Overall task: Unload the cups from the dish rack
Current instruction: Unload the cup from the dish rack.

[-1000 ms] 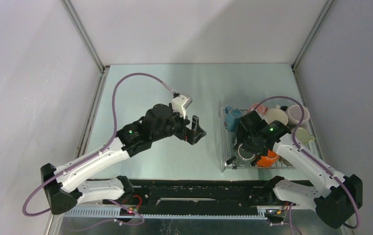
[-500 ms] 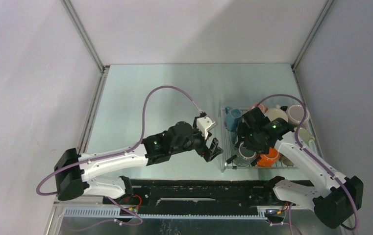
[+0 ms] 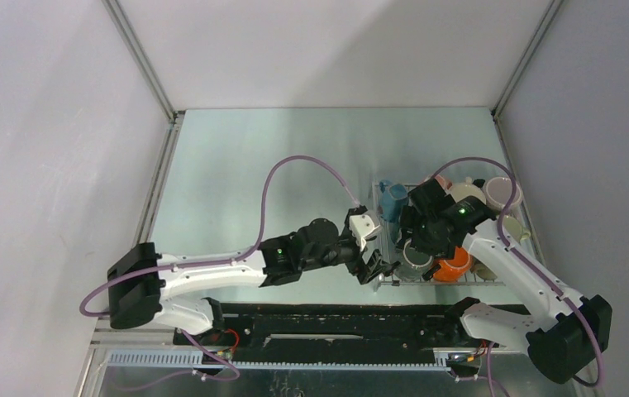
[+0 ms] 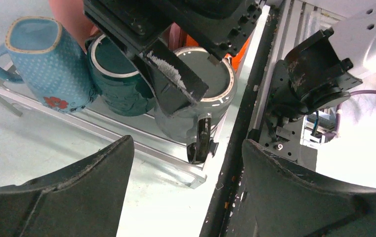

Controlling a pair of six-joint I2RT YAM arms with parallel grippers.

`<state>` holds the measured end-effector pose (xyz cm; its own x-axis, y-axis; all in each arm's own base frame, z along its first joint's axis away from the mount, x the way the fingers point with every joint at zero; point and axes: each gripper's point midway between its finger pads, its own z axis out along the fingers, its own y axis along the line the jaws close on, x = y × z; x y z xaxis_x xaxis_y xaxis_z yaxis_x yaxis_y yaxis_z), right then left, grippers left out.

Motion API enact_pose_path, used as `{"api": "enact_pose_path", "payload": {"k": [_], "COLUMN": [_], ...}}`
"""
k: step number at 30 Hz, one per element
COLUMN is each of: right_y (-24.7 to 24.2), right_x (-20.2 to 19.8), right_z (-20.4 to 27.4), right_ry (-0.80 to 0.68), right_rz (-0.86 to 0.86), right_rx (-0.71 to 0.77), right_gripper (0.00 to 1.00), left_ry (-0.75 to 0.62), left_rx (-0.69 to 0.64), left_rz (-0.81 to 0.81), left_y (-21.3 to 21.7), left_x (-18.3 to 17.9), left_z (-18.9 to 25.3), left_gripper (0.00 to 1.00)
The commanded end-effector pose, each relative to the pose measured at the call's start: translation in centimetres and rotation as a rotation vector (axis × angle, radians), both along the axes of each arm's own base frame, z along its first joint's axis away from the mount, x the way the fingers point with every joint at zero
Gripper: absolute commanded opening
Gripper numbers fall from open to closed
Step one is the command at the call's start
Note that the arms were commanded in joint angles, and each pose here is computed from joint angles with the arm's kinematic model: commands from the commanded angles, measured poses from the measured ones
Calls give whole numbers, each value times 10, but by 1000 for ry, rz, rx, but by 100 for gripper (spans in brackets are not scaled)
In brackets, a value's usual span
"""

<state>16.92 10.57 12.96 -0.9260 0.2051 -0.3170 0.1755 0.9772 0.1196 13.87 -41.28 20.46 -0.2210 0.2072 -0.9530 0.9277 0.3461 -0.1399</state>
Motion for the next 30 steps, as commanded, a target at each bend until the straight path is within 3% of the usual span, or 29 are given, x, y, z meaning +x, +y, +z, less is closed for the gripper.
{"api": "enact_pose_path", "payload": {"k": [1, 16, 30], "right_y": [0, 3, -4], "right_x": [6, 6, 4], "right_z": [16, 15, 21], "right_ry": [-43, -31, -42], "right_rz": [9, 22, 10], "right_rx": [10, 24, 32], "right_gripper": [50, 49, 49], "left_ry": [-59, -93, -95], "left_rx": [-47, -88, -49], "left_rz": [-20, -30, -79], "left_y": [-4, -3, -18], "left_x": [0, -1, -5], "left_z": [-1, -17, -34], "left_gripper": [86, 80, 72]}}
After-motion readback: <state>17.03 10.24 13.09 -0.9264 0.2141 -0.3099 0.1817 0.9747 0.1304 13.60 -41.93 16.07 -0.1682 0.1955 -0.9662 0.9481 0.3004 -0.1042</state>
